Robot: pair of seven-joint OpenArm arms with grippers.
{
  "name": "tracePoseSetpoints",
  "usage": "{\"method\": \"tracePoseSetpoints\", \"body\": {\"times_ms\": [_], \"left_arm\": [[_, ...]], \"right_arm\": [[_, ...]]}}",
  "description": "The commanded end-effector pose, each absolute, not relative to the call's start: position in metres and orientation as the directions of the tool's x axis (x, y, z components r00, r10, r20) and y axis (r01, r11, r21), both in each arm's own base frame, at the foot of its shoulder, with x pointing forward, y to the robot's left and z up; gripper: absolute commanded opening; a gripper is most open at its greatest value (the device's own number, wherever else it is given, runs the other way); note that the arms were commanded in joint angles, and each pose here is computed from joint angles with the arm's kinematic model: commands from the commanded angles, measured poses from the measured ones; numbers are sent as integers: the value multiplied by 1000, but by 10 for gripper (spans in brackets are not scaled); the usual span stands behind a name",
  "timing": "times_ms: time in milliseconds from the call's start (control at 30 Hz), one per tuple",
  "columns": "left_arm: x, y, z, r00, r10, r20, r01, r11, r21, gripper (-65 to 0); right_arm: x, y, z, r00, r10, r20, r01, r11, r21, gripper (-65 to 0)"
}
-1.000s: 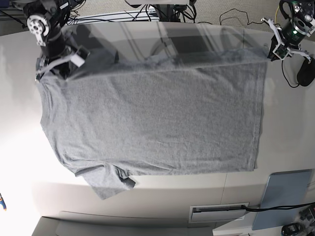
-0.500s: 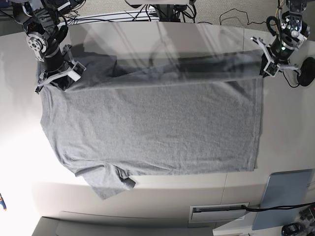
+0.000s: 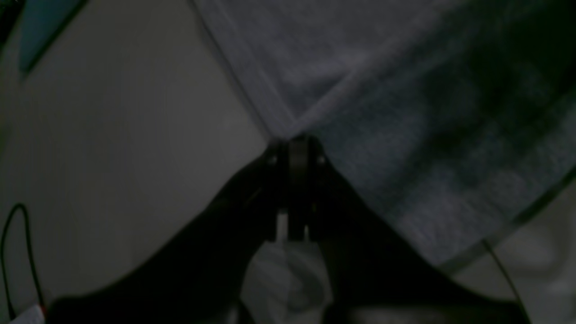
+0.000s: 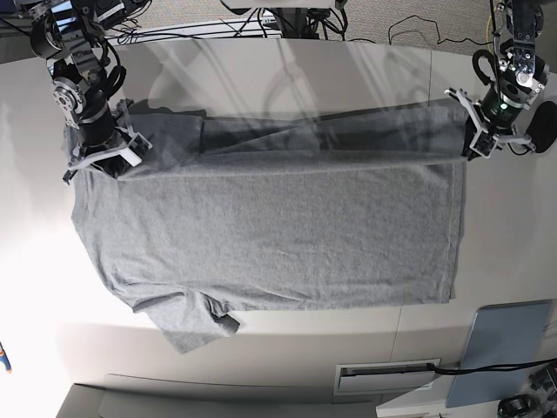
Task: Fold the T-shirt properly
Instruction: 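Lift the shoulder edge with both grippers and fold it over the body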
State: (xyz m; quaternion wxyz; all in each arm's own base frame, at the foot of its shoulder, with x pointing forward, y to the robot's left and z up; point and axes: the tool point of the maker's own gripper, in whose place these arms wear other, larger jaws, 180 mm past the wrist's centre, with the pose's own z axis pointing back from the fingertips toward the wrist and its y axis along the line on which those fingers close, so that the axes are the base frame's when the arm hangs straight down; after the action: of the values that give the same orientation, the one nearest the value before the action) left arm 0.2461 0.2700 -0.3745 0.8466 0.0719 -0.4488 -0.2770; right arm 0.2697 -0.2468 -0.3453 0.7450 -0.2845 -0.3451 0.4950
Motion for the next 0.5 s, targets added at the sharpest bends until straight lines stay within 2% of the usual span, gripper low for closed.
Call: {"method": "tracePoseSetpoints", "body": {"times_ms": [0, 467], "left_arm": [[256, 276, -361, 409, -547, 730, 387, 829, 404, -650], [287, 280, -341, 377, -553, 743, 350, 828, 438, -650]], "right_arm": [[278, -248, -333, 252, 940, 228, -509, 329, -795, -650], [278, -233, -340, 225, 948, 225, -533, 313, -786, -650]]}}
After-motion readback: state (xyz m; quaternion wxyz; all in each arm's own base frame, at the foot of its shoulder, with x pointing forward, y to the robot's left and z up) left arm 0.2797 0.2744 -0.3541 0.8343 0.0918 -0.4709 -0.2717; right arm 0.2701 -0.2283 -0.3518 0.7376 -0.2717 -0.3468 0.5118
